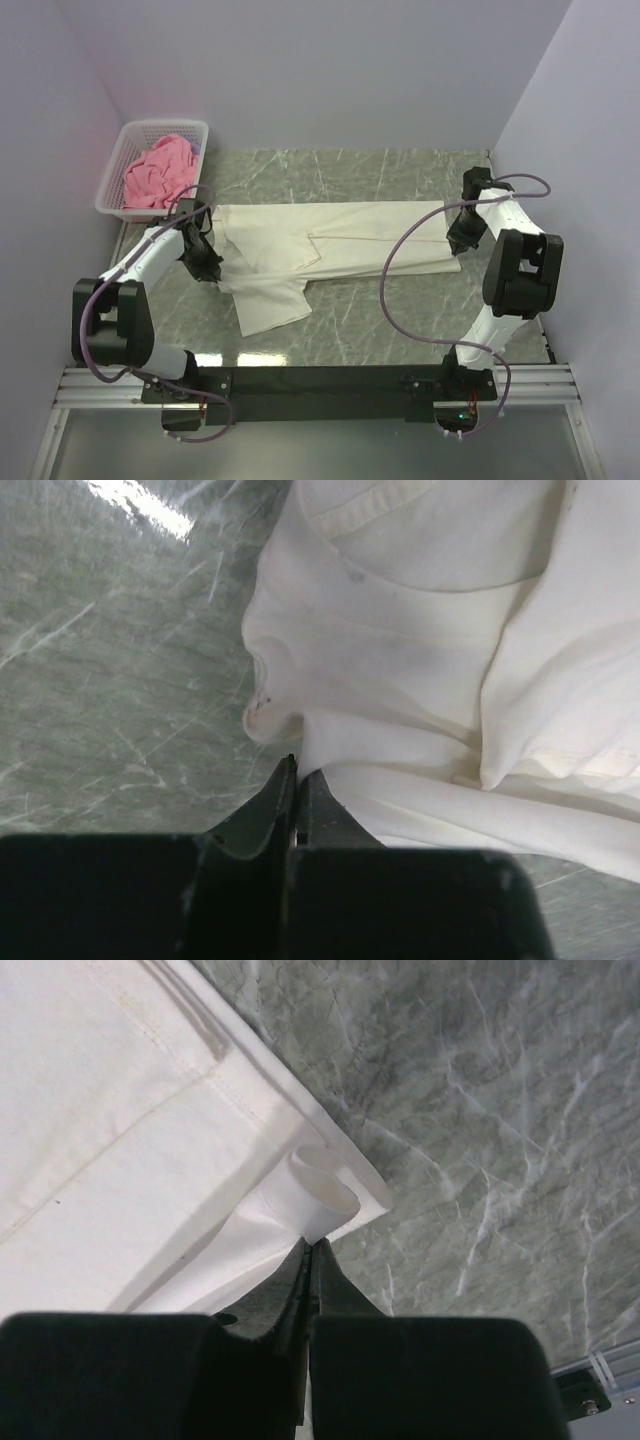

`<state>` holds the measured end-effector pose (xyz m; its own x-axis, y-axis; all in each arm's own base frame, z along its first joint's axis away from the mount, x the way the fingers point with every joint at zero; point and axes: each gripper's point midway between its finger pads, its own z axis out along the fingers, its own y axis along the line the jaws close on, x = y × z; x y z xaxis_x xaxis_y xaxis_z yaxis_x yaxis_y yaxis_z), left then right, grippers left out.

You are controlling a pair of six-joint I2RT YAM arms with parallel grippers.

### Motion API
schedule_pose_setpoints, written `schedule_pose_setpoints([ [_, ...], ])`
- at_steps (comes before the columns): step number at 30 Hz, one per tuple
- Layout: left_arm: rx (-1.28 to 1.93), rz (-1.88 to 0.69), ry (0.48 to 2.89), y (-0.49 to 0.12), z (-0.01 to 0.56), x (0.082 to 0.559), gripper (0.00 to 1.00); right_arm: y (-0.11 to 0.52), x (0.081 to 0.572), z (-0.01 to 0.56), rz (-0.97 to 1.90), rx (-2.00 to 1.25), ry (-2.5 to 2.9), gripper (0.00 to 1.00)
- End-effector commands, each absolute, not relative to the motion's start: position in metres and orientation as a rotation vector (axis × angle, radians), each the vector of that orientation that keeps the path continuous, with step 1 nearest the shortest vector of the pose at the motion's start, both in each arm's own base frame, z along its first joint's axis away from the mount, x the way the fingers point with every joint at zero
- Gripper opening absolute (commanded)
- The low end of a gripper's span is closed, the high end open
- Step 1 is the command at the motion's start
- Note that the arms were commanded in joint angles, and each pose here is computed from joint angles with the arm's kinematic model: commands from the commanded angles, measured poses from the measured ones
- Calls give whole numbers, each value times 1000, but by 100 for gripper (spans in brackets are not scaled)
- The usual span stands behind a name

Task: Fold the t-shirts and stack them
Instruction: Fold the tshirt

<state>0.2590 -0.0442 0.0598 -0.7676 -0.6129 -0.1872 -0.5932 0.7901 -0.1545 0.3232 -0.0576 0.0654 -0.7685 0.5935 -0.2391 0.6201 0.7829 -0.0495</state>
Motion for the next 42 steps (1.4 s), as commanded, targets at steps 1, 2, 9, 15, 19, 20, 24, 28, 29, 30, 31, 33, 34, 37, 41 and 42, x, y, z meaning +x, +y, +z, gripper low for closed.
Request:
schedule_pose_setpoints([
  [1,-909,-56,2696,-28,68,279,1,-74,345,72,-257,930,2691,0],
  [2,-909,-56,2693,-28,69,281,1,-74,345,70,-258,929,2695,0],
  [9,-912,-53,2696,-27,63,288,1,-74,350,59,-259,935,2705,0],
  [15,-923,-53,2685,-28,62,289,1,-72,358,56,-234,939,2707,6],
  [19,-925,-51,2674,-26,62,292,3,-70,368,56,-204,946,2695,10],
  [20,-928,-57,2667,-27,63,294,5,-70,370,56,-194,951,2693,13],
  [24,-918,-72,2663,-28,63,299,12,-65,387,61,-131,956,2662,29],
  [28,-906,-89,2605,-27,79,308,33,-56,403,77,-53,932,2601,41],
  [29,-893,-99,2587,-27,85,311,44,-52,406,82,-28,921,2589,47],
  [30,-882,-111,2563,-27,93,313,49,-47,407,86,-8,901,2580,50],
  [31,-871,-120,2547,-28,99,314,54,-38,412,99,21,859,2544,53],
  [33,-843,-140,2512,-28,111,313,71,-20,410,105,71,793,2542,61],
  [34,-840,-142,2505,-28,115,310,77,-11,412,119,107,751,2503,62],
  [37,-834,-175,2509,-33,118,291,91,47,399,128,218,543,2520,64],
  [41,-842,-200,2568,-45,97,251,91,144,363,128,440,285,2547,63],
  [42,-836,-234,2568,-50,97,243,91,158,349,119,486,250,2572,61],
])
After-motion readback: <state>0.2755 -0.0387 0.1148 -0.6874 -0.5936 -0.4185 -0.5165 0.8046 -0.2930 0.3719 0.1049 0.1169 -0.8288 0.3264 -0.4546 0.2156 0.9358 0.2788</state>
